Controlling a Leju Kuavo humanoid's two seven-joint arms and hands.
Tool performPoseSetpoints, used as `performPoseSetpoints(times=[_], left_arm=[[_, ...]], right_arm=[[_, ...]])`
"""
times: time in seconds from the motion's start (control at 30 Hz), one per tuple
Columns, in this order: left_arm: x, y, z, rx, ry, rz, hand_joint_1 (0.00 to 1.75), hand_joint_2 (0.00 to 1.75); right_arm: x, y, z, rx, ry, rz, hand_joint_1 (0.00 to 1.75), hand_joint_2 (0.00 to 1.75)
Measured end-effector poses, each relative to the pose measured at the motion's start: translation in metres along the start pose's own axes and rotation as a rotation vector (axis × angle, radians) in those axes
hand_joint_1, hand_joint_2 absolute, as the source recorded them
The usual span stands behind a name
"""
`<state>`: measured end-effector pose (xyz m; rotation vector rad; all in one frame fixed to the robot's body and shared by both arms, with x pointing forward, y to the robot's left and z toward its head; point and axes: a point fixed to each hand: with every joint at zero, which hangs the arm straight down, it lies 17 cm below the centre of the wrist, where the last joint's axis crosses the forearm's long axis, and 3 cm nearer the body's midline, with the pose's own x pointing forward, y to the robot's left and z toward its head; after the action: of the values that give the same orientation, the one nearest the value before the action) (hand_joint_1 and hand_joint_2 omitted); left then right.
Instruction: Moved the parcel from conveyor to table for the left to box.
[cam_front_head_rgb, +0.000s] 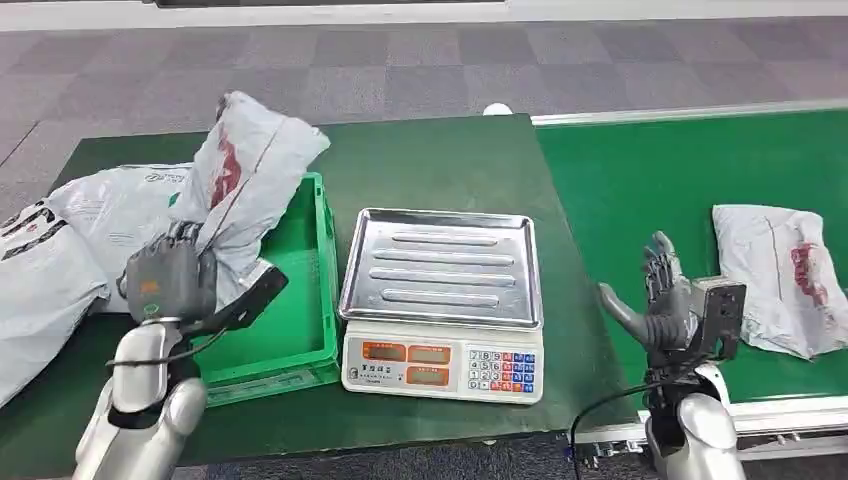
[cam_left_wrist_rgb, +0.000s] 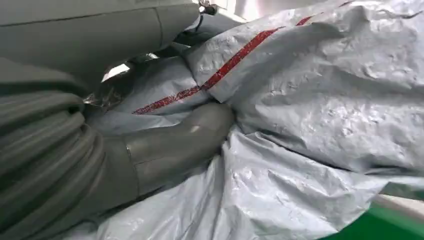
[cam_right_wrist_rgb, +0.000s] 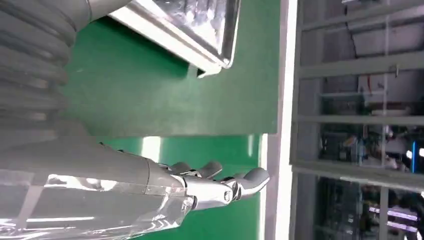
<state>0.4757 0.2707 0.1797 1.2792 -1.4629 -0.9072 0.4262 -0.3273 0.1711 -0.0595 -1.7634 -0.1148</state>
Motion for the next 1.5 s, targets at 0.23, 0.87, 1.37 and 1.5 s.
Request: performPoseSetpoints(times=[0.23,0.87,1.37,1.5], left_arm=[[-0.022,0.001,0.025,-0.005,0.058,0.010,1.75,1.75],[0.037,-0.021,0.073,-0.154,-0.112,0.290,0.00,1.75],[0.069,-0.024,0.076,-0.219,-0.212,0.451,0.00,1.75],[0.070,-0.025,0.075,-0.228,-0.216,0.455,0.00,1.75]], right_arm=[[0.006,-0.006,0.007,-0.016,-0.012,0.002,0.00,1.75],[0.014,-0.004,0.000,0.000,-0.040,-0.015,0.00,1.75],[0.014,0.000,-0.008,0.006,-0.043,-0.020,0.00,1.75],[0.014,0.000,-0.008,0.006,-0.043,-0.020,0.00,1.75]])
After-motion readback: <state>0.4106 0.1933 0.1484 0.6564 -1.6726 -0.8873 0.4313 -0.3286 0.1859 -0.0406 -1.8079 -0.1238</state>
